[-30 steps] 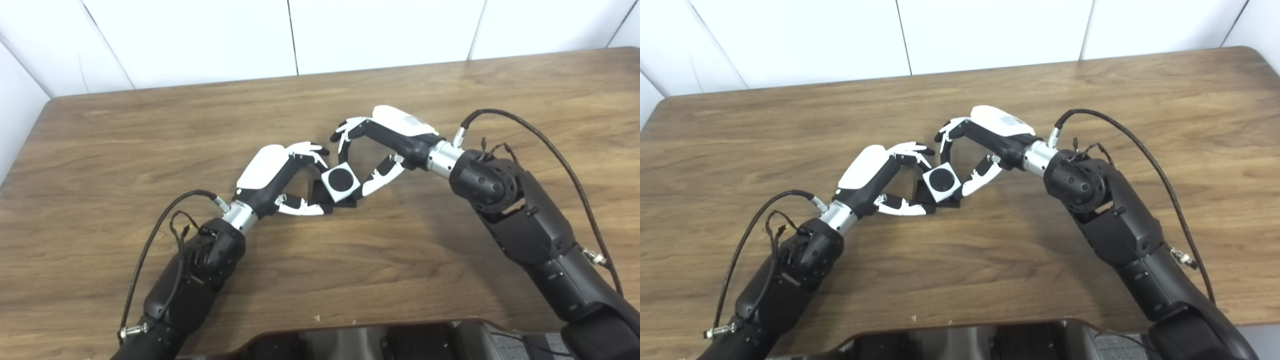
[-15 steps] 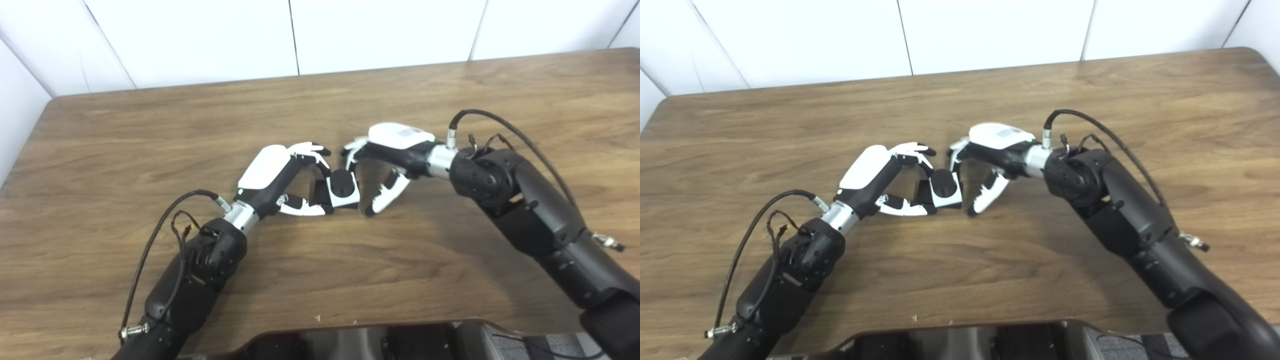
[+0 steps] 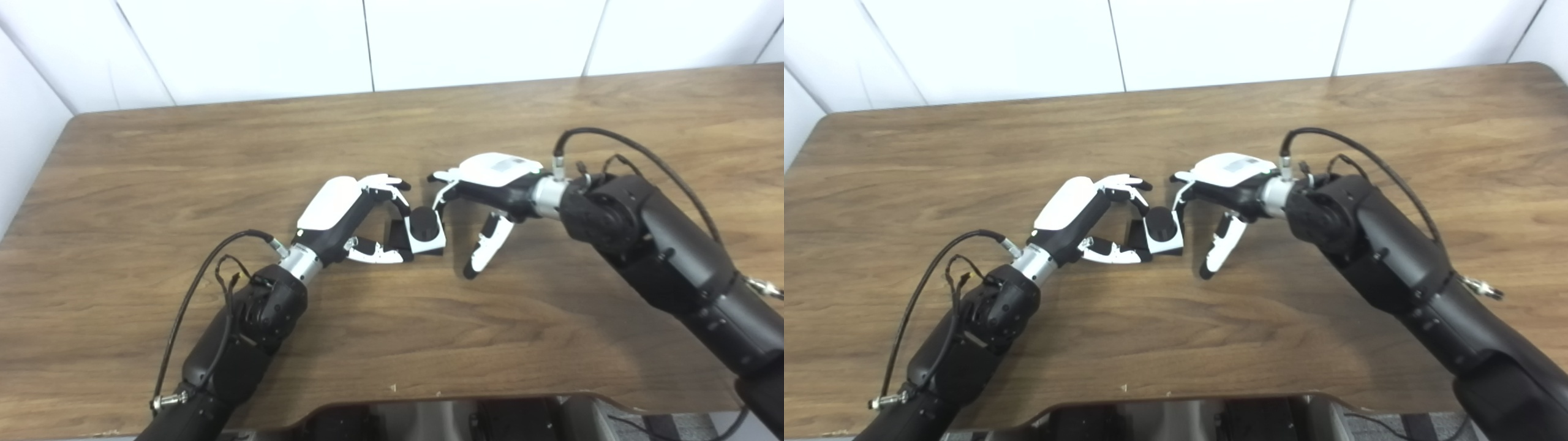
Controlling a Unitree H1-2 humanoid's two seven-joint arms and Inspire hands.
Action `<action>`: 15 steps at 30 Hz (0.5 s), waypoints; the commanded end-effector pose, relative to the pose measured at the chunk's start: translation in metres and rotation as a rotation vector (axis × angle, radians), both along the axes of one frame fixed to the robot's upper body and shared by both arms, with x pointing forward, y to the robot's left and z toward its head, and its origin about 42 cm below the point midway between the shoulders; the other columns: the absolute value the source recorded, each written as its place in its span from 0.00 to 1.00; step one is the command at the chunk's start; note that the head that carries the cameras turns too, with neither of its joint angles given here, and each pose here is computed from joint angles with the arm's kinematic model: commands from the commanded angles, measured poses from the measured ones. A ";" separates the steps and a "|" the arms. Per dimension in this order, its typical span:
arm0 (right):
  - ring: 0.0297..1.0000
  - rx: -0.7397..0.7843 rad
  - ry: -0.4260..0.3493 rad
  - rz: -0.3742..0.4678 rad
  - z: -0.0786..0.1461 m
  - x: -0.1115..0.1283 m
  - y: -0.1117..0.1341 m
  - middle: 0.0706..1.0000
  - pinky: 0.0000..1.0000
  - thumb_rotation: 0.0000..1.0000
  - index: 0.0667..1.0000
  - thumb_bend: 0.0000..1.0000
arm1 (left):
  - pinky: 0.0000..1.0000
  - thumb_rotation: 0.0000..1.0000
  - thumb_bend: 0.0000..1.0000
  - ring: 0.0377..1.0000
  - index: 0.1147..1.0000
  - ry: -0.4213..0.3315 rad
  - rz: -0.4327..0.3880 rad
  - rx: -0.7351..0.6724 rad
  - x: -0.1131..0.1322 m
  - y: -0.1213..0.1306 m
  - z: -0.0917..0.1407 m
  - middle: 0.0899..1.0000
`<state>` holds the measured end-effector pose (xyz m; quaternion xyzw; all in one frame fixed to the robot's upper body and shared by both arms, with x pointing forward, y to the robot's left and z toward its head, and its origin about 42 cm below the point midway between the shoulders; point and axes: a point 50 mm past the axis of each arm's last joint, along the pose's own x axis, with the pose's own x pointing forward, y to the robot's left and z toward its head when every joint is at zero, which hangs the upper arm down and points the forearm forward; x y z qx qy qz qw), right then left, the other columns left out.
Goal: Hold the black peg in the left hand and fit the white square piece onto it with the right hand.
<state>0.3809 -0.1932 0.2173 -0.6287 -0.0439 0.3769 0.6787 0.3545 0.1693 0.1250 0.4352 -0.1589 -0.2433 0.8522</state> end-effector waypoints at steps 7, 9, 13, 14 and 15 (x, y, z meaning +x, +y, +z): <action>0.94 -0.077 -0.087 -0.201 0.008 0.015 -0.080 0.94 0.87 0.33 0.91 0.89 | 0.76 0.08 0.52 0.86 0.42 0.045 0.008 0.117 0.002 0.017 -0.014 0.80; 0.93 -0.074 -0.105 -0.206 0.012 0.017 -0.084 0.93 0.87 0.31 0.89 0.89 | 0.76 0.08 0.52 0.86 0.42 0.045 0.009 0.118 0.003 0.017 -0.014 0.80; 0.91 -0.052 -0.142 -0.215 0.022 0.022 -0.092 0.91 0.83 0.28 0.88 0.90 | 0.76 0.08 0.52 0.86 0.42 0.043 0.008 0.119 0.004 0.018 -0.014 0.80; 0.91 -0.049 -0.147 -0.221 0.024 0.022 -0.093 0.91 0.83 0.28 0.87 0.91 | 0.76 0.08 0.52 0.86 0.42 0.043 0.008 0.120 0.004 0.018 -0.014 0.80; 0.91 -0.046 -0.154 -0.227 0.026 0.022 -0.094 0.91 0.83 0.28 0.87 0.91 | 0.76 0.08 0.52 0.86 0.42 0.044 0.008 0.119 0.004 0.018 -0.014 0.80</action>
